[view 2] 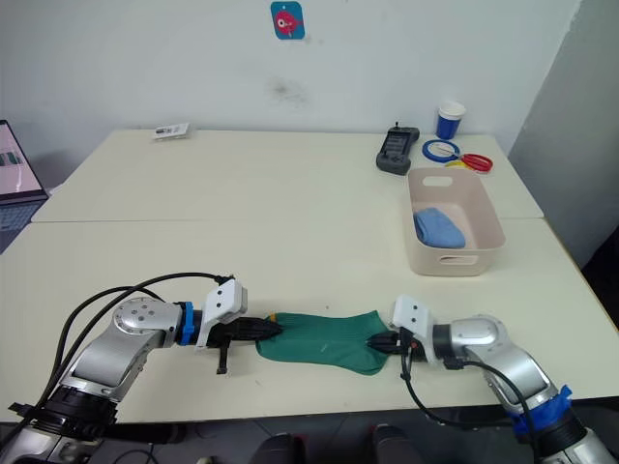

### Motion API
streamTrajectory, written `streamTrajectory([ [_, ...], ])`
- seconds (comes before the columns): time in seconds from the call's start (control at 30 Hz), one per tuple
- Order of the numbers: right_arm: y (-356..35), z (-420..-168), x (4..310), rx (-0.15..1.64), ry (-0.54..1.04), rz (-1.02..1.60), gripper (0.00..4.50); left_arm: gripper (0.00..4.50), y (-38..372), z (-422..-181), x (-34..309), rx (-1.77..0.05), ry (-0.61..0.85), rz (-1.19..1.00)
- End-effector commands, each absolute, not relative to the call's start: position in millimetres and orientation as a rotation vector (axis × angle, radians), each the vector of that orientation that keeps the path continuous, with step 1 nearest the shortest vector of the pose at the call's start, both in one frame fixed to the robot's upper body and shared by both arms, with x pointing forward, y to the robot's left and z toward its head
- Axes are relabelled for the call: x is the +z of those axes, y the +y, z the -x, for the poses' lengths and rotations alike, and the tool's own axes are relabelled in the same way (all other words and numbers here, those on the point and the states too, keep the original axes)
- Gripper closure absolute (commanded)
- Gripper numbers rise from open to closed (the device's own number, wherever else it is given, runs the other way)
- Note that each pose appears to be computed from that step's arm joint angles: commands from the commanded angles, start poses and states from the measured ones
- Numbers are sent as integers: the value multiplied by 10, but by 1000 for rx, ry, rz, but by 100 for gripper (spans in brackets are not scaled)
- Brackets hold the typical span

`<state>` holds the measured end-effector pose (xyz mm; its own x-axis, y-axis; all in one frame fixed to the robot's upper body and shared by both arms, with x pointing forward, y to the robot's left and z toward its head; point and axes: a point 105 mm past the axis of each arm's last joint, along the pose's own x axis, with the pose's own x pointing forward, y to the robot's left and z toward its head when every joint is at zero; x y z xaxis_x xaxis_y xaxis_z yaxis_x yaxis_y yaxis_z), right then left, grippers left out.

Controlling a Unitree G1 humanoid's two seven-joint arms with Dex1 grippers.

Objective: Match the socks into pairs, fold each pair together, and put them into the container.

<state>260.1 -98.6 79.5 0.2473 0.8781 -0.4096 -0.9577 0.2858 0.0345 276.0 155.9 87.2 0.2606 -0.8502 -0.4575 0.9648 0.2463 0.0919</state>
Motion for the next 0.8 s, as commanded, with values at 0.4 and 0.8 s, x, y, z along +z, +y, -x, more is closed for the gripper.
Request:
streamTrajectory([
  [0.4, -1302, -2587, 1033, 982, 621, 15, 38, 450, 1466, -2657, 1012, -1340, 272, -439],
  [0.8, -1131, -2561, 830, 976, 785, -86, 41, 450, 1424, -2679, 1151, -1348, 201, -383],
])
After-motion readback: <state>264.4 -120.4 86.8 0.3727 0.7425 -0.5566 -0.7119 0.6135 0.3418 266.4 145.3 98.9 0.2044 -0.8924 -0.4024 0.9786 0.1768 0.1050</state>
